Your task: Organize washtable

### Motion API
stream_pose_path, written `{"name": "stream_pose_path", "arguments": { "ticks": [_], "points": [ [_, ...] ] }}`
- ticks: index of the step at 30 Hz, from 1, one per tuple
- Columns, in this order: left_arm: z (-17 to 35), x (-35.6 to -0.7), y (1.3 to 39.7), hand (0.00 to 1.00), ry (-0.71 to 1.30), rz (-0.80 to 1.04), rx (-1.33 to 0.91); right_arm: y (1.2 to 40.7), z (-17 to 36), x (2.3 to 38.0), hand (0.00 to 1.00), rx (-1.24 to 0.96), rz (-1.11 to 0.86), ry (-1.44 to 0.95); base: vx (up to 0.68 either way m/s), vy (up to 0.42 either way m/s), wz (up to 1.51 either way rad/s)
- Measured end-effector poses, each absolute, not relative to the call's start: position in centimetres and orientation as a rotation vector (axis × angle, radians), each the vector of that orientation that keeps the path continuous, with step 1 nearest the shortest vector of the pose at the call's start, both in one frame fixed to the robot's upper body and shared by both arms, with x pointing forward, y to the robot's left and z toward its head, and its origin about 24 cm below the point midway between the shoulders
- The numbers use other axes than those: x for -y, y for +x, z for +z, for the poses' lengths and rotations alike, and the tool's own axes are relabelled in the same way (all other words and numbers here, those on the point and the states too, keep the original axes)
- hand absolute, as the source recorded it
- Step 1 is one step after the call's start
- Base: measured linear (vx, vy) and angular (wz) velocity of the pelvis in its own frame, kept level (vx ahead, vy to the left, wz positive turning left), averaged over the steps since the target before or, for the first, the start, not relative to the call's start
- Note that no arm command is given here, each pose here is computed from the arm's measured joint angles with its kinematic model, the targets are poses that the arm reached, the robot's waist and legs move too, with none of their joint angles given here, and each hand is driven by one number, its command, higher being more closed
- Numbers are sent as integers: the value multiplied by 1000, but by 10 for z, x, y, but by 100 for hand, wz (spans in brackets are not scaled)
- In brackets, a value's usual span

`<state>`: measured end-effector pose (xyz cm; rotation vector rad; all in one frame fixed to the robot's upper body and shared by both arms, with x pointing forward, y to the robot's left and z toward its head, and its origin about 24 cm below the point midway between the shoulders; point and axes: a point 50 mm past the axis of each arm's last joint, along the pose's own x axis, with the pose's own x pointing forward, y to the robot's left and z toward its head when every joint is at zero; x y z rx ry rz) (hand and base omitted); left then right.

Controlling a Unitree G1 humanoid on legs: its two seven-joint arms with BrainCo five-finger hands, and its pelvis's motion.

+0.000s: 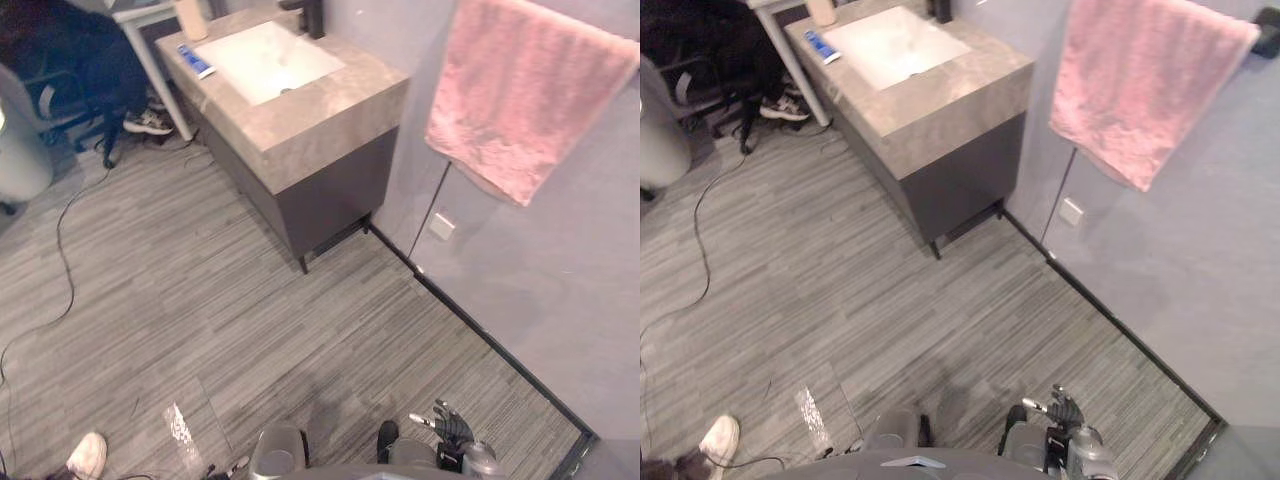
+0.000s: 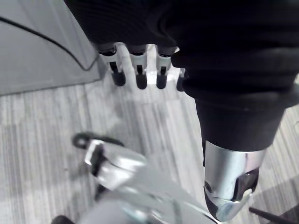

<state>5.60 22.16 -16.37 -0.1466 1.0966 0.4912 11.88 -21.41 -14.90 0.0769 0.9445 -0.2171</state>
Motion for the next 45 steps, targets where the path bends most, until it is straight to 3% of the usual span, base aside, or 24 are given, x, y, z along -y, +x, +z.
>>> {"name": "stream_pose_path", "arguments": {
  "ticks": [4, 20, 31, 39, 45],
  "points": [
    [-157, -224, 80, 0, -91, 425, -1026, 103, -157, 215, 0, -1020, -277, 107, -29, 240, 110],
    [-159, -225, 77, 0, 52, 283, -1077, 98, -161, 205, 0, -1051, -296, 154, -34, 41, 10],
    [-162, -224, 71, 0, 12, 311, -1110, 83, -166, 204, 0, -1098, -347, 196, 96, -56, 40],
    [-153, -229, 94, 0, -50, 363, -987, 87, -164, 211, 0, -1073, -381, 206, -25, 4, 41],
    [-164, -219, 58, 0, -140, 449, -1090, 82, -162, 226, 0, -1075, -424, 170, 114, 119, 2]
  ]
}}
